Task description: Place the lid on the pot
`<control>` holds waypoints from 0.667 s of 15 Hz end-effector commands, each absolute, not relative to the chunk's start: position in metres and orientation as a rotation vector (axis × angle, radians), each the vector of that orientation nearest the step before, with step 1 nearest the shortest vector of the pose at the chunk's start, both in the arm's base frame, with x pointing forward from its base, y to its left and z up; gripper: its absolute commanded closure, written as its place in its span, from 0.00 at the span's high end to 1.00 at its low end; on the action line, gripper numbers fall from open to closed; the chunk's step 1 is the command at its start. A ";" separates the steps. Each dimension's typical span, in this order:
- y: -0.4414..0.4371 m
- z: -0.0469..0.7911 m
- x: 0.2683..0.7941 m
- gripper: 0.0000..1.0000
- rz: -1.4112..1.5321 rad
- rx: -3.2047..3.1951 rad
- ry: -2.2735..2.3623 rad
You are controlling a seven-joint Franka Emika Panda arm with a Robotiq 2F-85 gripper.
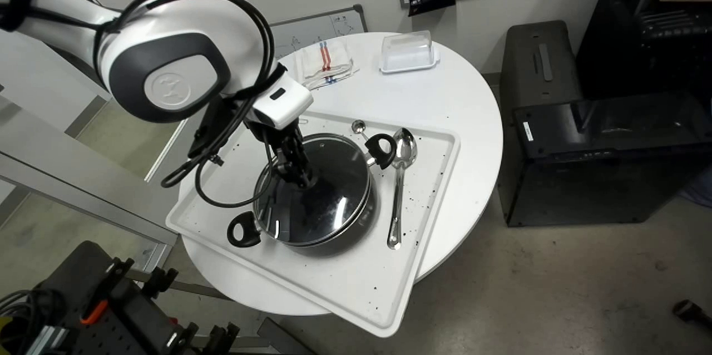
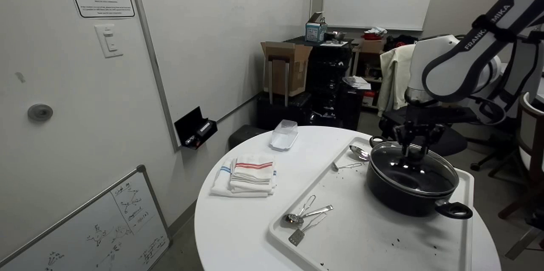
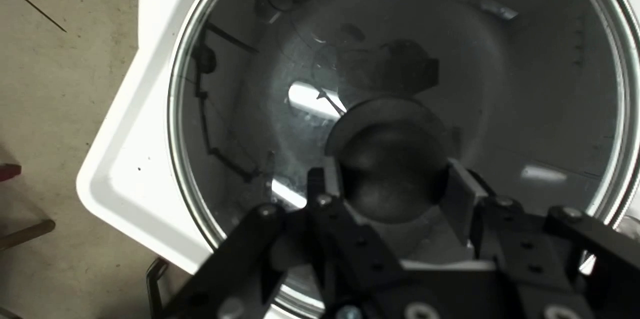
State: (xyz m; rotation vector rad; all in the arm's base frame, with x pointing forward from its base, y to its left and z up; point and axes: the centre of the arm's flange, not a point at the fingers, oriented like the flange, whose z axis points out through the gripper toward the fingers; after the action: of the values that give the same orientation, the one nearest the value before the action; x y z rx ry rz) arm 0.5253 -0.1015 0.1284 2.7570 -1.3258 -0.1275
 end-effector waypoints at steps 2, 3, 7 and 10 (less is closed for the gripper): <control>-0.107 0.132 0.528 0.25 -0.132 2.745 -1.377; -0.108 0.131 0.527 0.25 -0.133 2.743 -1.379; -0.110 0.127 0.527 0.25 -0.139 2.740 -1.384; -0.109 0.127 0.528 0.25 -0.136 2.743 -1.381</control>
State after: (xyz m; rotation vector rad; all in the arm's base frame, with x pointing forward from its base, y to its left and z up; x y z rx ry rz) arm 0.5212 -0.1076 0.1211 2.7425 -1.3447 -0.1474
